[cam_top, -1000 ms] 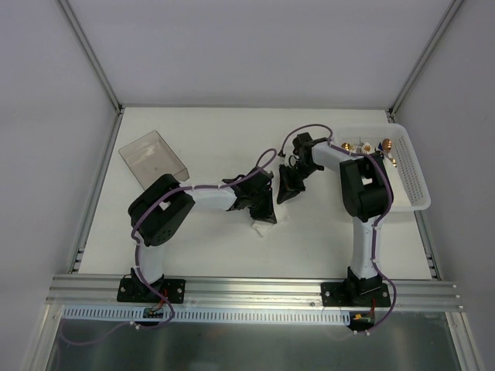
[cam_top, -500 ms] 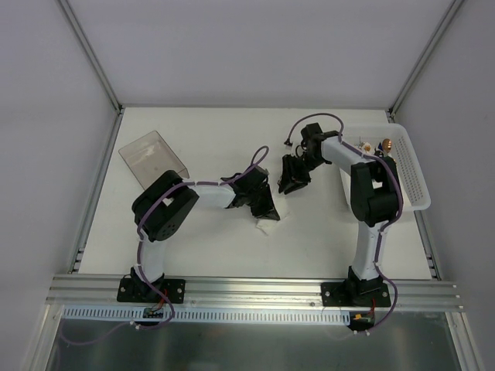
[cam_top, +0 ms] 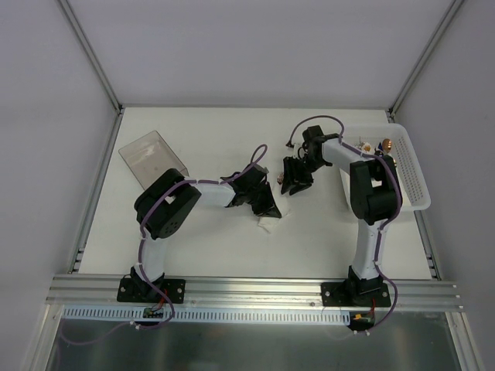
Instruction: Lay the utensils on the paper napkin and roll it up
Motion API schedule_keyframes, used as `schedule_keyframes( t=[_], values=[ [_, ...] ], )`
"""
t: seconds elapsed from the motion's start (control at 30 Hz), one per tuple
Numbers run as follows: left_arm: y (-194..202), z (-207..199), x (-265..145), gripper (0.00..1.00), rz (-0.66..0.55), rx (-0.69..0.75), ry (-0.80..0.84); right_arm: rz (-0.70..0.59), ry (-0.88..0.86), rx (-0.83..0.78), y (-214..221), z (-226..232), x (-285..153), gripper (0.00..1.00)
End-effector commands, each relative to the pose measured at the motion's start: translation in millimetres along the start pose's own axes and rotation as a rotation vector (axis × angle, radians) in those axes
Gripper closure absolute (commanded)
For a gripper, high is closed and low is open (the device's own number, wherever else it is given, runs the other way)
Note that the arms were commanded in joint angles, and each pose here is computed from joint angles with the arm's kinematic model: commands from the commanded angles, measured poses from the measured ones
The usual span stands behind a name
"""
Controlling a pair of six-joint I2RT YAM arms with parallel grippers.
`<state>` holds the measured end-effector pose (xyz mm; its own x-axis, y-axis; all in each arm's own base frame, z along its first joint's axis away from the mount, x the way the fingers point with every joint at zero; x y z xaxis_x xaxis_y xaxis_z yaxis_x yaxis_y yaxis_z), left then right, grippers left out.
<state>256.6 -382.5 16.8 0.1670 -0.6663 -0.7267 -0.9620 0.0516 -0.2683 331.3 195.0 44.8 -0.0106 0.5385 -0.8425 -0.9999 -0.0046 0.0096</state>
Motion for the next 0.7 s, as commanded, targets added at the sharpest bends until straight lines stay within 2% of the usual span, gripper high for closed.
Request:
schedule_keyframes(
  t=[0.0, 0.67],
  values=[
    [39, 81, 14, 1.0, 0.096, -0.062, -0.265, -0.028, 0.01, -0.05, -6, 0, 4, 0.55],
    [39, 80, 14, 1.0, 0.093, -0.062, -0.264, -0.014, 0.184, 0.069, 0, -24, 36, 0.64]
  ],
)
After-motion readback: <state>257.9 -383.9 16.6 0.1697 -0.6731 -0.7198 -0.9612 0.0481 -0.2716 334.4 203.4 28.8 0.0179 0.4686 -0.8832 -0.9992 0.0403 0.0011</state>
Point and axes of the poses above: each gripper's point midway between its finger pads, its own x axis out along the fingers, its own z axis along the line the jaws close on, y = z × x, the point moved 1 cm from there along -x, back along the fingers, and after that the axes turned 15 degrees about x, right-handed, at the moved point
